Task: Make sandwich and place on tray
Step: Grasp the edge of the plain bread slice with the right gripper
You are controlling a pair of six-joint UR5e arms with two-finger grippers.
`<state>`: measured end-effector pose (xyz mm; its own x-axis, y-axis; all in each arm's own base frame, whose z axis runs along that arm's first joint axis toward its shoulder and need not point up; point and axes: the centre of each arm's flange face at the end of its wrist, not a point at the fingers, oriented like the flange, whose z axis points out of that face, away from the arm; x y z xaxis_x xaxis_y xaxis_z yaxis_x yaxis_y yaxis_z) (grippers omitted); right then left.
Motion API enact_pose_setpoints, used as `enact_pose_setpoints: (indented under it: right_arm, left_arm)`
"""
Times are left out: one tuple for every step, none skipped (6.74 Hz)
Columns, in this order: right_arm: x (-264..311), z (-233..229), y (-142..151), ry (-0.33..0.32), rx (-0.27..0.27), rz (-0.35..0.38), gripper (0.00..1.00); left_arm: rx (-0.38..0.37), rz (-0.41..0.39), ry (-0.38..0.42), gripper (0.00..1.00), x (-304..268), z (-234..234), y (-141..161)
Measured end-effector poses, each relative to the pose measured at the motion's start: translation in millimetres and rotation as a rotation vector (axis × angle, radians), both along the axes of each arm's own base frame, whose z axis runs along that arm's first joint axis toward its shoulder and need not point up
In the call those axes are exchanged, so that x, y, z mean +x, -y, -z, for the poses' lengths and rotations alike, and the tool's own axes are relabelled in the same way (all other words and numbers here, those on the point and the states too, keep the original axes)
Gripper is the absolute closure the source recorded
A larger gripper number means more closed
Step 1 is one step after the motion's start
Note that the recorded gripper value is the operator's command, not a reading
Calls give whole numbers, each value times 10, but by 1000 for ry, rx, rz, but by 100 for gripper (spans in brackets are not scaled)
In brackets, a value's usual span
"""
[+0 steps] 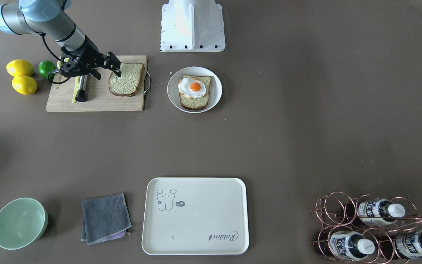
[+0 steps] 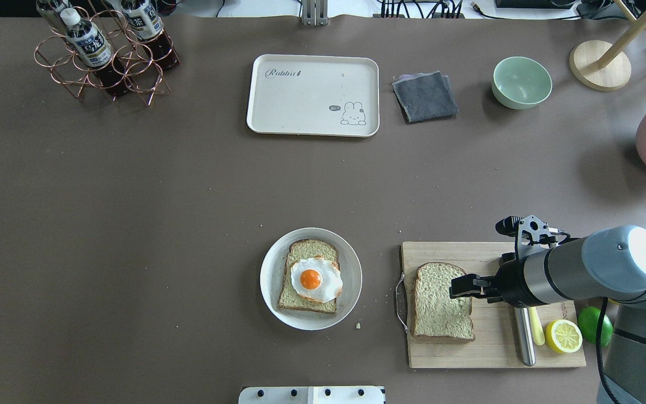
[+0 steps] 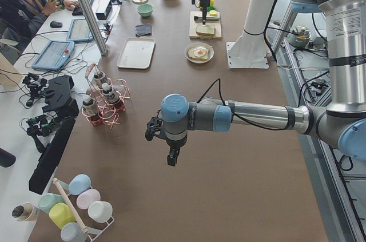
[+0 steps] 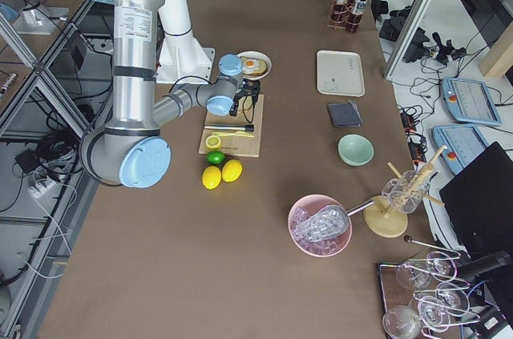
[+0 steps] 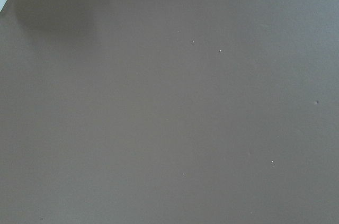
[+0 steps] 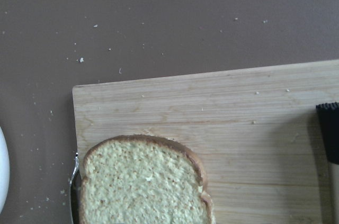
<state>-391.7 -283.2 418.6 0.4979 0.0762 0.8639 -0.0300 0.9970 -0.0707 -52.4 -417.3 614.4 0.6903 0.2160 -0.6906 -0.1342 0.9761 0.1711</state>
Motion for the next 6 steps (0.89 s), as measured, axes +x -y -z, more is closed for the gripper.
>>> enact_pose_setpoints:
  right_arm:
    - [-53, -24, -33, -5, 1, 7, 31]
    - [-86, -46, -48, -10, 2, 8, 63]
    - [-102, -59, -56, -13, -3, 5, 95]
    - [-112, -61, -64, -14, -10, 0, 100]
    - [-121, -60, -71, -14, -13, -1, 100]
    - [-124, -56, -75, -13, -14, -1, 100]
  left_arm:
    - [0, 0, 0, 2, 0, 2, 0]
    - [1, 0, 0, 2, 0, 3, 0]
    - [1, 0, 0, 2, 0, 1, -2]
    - [0, 0, 0, 2, -1, -1, -5]
    - [0, 1, 0, 2, -4, -2, -6]
    - [0, 1, 0, 2, -6, -2, -7]
